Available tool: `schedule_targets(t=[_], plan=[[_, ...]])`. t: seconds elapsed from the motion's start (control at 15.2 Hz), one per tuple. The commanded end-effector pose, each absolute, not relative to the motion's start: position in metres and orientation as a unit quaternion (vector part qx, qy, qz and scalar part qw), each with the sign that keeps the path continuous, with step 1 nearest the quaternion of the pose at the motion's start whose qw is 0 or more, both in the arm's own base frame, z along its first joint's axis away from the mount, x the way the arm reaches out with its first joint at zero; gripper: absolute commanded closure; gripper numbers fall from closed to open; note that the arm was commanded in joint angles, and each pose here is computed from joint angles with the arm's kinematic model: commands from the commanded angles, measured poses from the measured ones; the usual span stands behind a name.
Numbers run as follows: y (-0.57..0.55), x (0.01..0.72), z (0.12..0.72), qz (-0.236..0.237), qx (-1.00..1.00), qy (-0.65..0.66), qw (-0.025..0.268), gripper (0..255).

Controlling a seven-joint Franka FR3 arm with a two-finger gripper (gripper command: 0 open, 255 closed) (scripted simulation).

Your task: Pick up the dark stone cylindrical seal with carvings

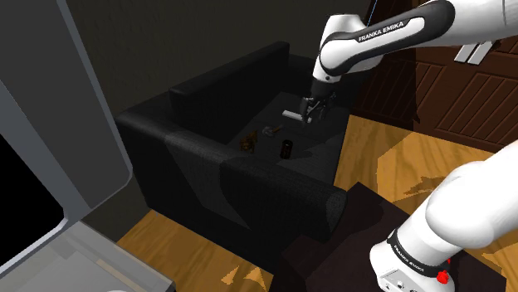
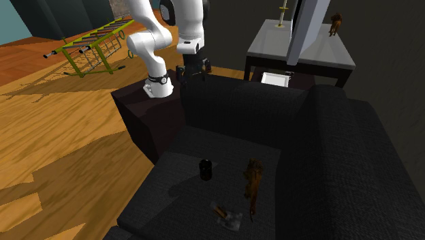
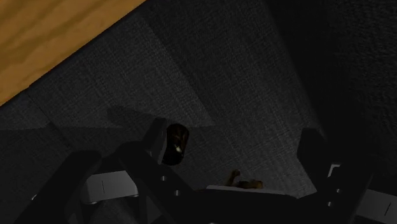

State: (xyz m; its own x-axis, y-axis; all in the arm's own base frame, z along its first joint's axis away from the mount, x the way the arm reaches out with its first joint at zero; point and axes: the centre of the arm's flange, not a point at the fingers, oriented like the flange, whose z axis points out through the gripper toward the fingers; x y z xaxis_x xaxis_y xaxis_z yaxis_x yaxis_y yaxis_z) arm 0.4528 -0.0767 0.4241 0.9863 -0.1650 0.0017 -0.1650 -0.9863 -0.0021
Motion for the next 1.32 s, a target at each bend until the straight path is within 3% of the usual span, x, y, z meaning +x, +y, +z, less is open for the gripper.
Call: schedule_targets(t=[0.0, 1.25], plan=[[-0.089, 0.467, 0.402, 0.000, -0.996, 0.085, 0.003, 0], [-0.188, 0.604, 0.211, 0.007, -0.994, 0.108, 0.026, 0]])
